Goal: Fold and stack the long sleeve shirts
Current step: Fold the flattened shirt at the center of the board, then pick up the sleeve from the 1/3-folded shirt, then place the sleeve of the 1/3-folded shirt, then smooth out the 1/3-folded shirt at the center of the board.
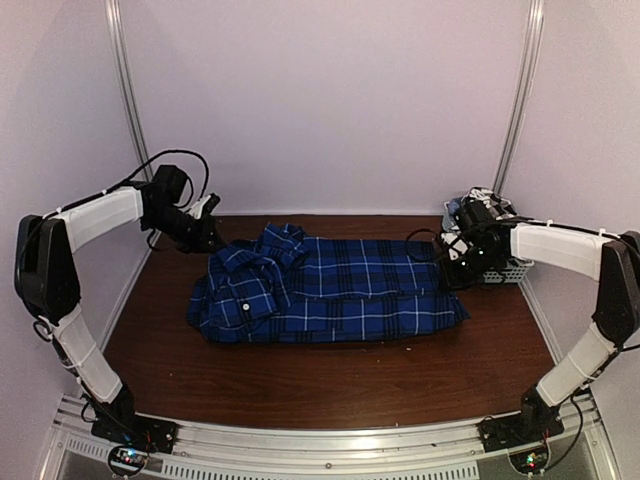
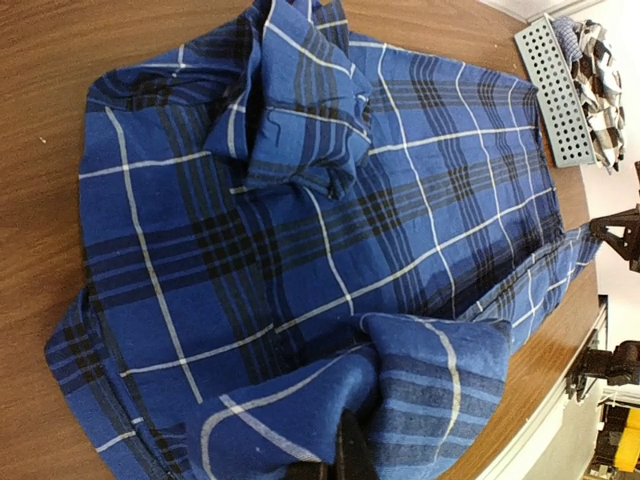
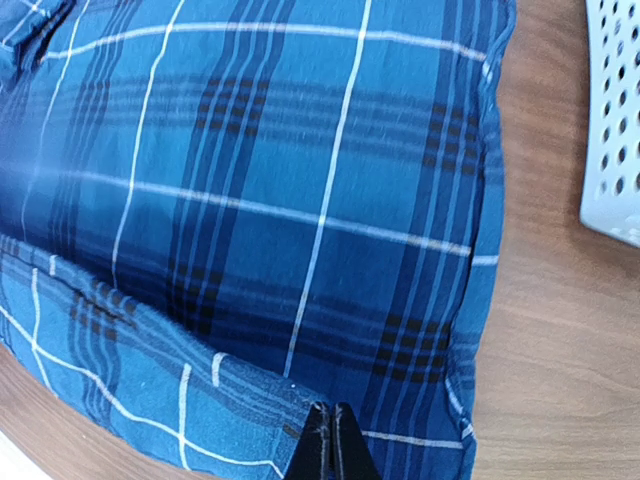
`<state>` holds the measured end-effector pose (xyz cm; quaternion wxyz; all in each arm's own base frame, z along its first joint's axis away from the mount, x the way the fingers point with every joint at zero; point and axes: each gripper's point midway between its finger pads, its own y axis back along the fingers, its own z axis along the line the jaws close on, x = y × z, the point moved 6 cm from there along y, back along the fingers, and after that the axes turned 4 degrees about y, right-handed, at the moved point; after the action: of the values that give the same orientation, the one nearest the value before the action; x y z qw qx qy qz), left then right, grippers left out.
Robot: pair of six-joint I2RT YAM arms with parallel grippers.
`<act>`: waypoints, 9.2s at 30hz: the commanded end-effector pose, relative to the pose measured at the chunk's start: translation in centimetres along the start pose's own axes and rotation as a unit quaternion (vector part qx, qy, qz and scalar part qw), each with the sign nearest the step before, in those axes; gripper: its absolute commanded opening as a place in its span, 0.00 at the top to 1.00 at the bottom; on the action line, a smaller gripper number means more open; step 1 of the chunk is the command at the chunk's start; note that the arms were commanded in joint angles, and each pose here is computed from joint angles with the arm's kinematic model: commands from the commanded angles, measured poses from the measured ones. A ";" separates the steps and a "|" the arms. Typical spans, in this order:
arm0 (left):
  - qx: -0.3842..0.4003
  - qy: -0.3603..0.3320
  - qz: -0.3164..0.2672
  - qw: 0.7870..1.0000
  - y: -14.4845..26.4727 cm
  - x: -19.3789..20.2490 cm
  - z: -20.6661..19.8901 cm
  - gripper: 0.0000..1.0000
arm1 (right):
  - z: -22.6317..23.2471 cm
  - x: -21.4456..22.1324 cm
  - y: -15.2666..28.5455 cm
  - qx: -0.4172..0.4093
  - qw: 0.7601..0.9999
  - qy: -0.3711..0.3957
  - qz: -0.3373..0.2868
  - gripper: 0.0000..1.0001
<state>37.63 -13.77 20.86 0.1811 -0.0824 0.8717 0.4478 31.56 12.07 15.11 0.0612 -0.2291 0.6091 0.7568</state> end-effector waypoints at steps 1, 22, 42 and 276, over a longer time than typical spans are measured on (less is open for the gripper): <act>0.008 -0.023 -0.033 0.999 1.4 -2.0 -0.7 1.00 | -1.0 -1.3 -0.2 0.018 1.000 0.000 -0.005 1.00; 0.041 0.003 0.022 0.999 -3.9 -0.1 2.0 1.00 | -2.3 -0.3 -3.3 0.024 0.999 -0.023 0.007 0.60; -0.003 -0.015 -0.105 0.994 -1.4 -5.3 1.1 0.59 | 8.8 -1.2 1.1 -0.076 0.990 0.052 -0.102 0.37; -0.343 -0.127 -0.034 0.930 -6.9 9.9 0.9 0.60 | 7.9 7.5 -6.6 -0.104 0.994 -0.001 -0.015 0.33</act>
<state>30.37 -19.18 10.45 0.2791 -0.0808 0.6377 0.7134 25.35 20.97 8.10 0.0469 -0.2577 0.4955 0.8282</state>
